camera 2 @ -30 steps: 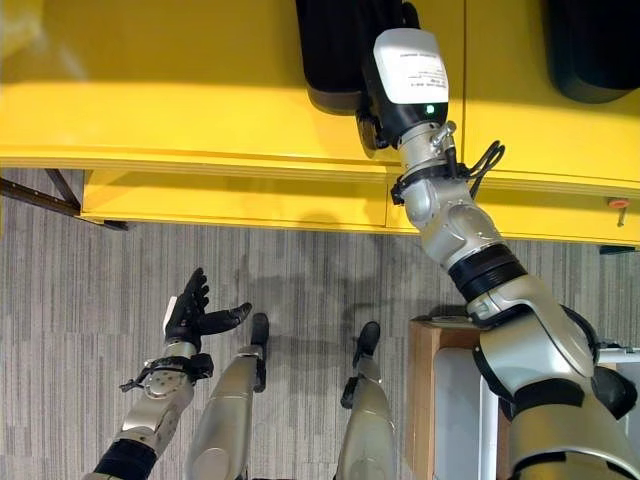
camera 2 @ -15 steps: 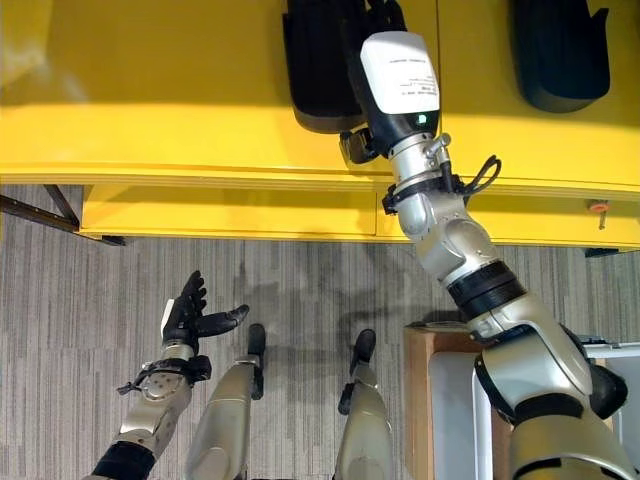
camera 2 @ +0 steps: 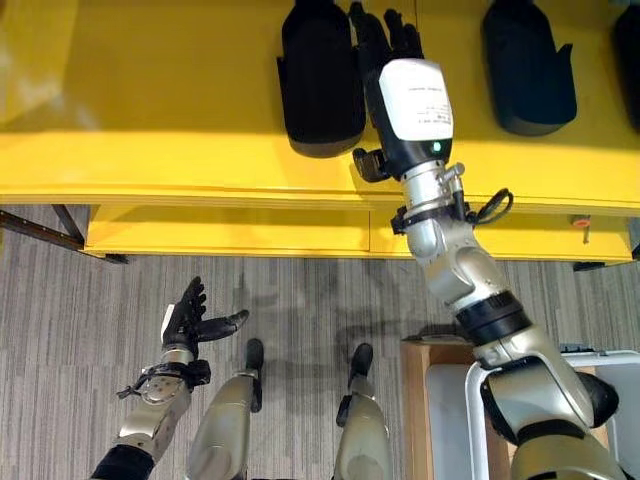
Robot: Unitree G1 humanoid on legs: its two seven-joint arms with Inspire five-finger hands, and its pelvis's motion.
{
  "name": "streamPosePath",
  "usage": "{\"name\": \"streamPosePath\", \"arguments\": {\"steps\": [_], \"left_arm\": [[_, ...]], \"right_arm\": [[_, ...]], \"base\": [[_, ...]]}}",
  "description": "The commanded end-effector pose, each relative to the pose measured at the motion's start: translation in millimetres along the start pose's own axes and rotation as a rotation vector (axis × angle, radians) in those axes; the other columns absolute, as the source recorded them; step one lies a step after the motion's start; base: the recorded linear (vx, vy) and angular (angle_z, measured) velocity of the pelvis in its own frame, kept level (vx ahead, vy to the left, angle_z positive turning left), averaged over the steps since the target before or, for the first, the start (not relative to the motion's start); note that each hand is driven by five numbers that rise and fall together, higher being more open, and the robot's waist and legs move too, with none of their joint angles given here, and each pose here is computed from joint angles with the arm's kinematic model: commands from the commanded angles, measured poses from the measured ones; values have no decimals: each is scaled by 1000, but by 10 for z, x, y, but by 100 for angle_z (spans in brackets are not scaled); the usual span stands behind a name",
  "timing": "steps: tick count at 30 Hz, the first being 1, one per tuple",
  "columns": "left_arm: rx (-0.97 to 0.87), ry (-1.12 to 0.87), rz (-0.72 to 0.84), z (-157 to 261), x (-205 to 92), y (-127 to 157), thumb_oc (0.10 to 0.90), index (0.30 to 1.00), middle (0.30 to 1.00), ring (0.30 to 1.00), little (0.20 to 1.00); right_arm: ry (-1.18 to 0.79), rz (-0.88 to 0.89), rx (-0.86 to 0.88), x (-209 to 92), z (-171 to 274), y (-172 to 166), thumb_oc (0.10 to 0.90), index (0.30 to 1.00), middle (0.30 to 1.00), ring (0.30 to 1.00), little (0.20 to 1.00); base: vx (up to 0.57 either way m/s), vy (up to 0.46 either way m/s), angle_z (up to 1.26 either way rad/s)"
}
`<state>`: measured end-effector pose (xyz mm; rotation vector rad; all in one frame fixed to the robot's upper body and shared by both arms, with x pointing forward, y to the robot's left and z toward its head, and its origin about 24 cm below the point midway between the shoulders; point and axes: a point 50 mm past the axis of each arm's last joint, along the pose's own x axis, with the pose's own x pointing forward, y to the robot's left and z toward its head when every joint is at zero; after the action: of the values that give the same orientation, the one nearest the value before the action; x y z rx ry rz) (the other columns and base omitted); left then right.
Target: Move parts from the plastic box to the shelf.
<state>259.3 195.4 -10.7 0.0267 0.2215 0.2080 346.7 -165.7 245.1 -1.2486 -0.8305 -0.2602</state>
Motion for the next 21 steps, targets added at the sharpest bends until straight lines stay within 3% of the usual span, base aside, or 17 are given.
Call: {"name": "streamPosePath", "arguments": {"steps": [1,7,11,21], "left_arm": [[22,-134,3,224,-12,75,900,1000,1000,1000,1000],[29,-108,-5,166,-22,53,900,1000,1000,1000,1000],[38,-88,-10,119,-27,58,900,1000,1000,1000,1000],[20,-75,4,84,-34,65,900,1000,1000,1000,1000]], "right_arm": [[-173,-285,14,266,280,-658,900,1000,1000,1000,1000],[-114,-169,283,-46,398,-252,900,1000,1000,1000,1000],[-49,8,479,-243,520,172,900,1000,1000,1000,1000],[-15,229,426,-432,529,624,900,1000,1000,1000,1000]], "base": [[0,0,0],[3,-7,-4],[-4,-15,-7],[2,-6,-2]]}}
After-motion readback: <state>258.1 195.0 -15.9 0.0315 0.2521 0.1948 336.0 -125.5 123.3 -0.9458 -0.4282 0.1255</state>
